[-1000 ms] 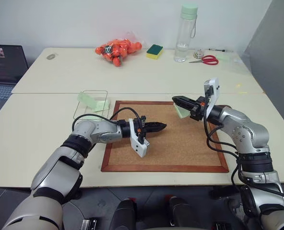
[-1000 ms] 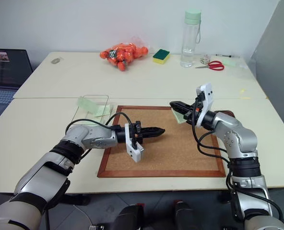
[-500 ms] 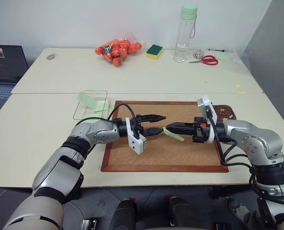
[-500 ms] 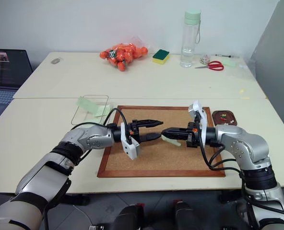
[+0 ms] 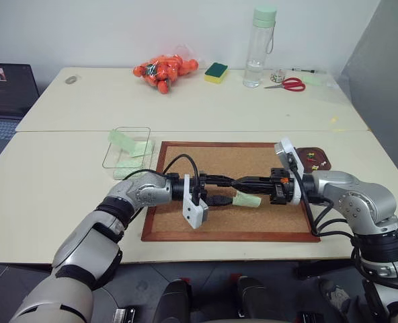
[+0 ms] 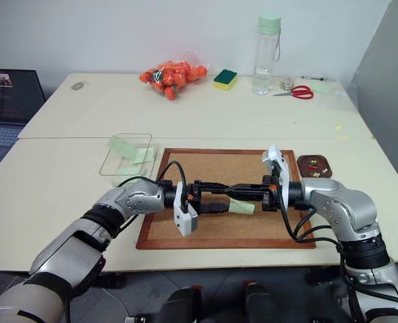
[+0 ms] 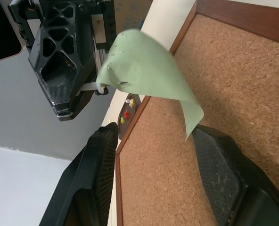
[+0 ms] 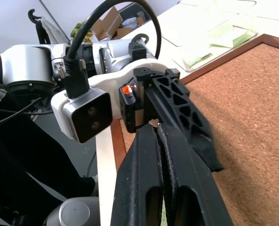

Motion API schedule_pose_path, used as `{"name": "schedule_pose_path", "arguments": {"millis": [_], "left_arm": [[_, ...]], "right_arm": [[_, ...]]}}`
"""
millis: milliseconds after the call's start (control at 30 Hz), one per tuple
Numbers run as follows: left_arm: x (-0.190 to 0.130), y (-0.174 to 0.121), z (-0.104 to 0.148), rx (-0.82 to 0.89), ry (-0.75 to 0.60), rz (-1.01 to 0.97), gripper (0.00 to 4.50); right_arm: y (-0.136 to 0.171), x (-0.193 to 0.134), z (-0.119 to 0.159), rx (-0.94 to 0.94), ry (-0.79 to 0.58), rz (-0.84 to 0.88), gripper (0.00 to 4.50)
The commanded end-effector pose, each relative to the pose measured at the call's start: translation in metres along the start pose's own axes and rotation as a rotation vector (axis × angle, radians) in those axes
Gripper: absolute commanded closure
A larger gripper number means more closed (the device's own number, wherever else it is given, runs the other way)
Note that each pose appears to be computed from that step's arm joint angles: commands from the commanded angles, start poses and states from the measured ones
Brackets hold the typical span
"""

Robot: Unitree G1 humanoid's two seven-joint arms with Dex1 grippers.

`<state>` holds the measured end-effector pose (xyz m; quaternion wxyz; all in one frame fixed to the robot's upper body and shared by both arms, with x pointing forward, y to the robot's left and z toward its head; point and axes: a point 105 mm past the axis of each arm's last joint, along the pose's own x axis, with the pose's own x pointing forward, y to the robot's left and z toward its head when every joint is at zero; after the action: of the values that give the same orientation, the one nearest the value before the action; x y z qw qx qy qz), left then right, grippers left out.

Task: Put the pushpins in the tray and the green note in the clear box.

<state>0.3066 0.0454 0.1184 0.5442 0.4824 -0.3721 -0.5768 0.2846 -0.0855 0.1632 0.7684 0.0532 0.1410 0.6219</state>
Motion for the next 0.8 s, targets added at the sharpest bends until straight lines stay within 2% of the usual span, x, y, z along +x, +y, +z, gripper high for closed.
{"name": "schedule_pose_path", "arguments": {"millis": [33, 233, 800], "left_arm": [[-0.002, 0.007, -0.001, -0.011, 0.011, 0.037, 1.89], [-0.009, 0.007, -0.011, -0.062, 0.068, 0.055, 1.89], [0.007, 0.010, 0.012, -0.058, -0.031, 0.051, 1.89]], "right_arm": [[0.002, -0.007, 0.007, -0.041, 0.003, 0.008, 4.50], [0.011, -0.014, 0.000, -0.026, 0.062, 0.056, 4.50], [0.008, 0.000, -0.001, -0.044, 0.046, 0.058, 4.50]]}}
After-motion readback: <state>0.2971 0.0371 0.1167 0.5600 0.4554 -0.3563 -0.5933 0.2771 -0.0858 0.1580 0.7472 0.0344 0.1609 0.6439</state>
